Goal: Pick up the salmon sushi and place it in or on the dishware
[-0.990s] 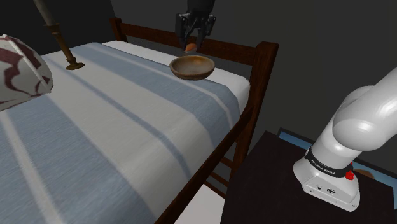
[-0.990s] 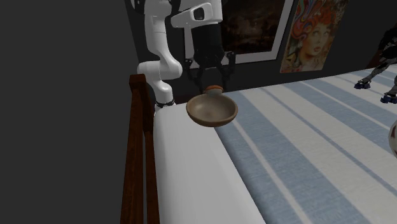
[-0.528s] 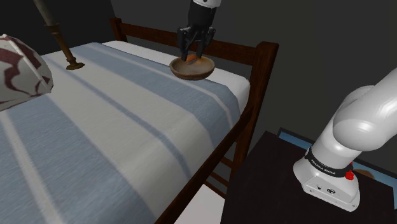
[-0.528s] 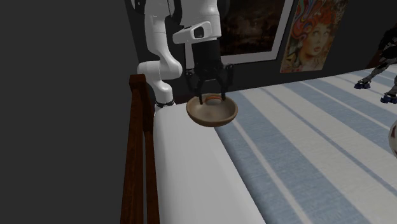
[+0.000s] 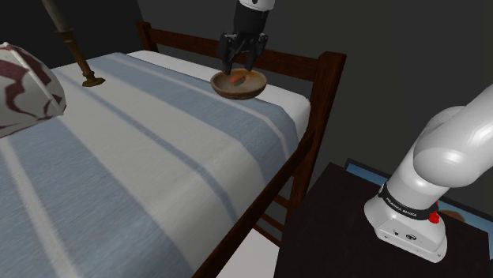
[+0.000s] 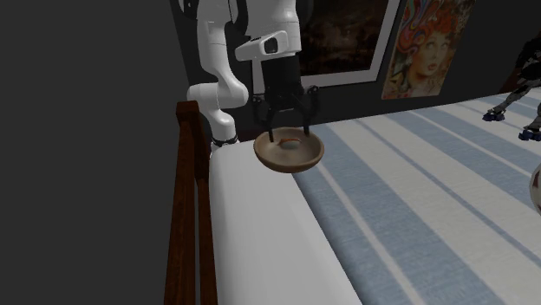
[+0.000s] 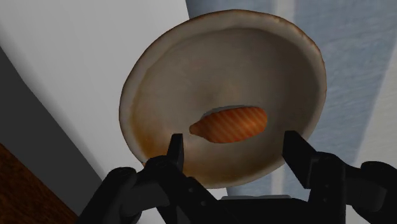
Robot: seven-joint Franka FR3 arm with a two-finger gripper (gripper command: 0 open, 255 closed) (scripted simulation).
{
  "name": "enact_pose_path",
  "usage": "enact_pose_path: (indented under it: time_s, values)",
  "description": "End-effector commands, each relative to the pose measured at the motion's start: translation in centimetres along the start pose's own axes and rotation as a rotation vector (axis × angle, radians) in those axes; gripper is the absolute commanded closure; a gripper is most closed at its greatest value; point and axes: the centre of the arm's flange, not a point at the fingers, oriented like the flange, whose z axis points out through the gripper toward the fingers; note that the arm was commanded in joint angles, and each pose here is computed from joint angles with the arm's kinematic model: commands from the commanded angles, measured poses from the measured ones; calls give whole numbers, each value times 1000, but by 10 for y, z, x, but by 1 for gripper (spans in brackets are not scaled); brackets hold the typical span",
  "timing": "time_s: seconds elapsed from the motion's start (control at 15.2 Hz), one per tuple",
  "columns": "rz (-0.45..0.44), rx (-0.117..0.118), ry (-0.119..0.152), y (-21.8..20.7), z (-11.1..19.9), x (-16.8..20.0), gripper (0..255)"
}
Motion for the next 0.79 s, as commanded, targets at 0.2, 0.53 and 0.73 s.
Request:
enact_pose_path:
  time_s: [0.2, 0.53, 0.73]
  values:
    - [0, 0, 0, 0, 0, 0, 0]
    - [0, 0, 0, 0, -50, 0, 0]
    - [0, 0, 0, 0, -50, 0, 0]
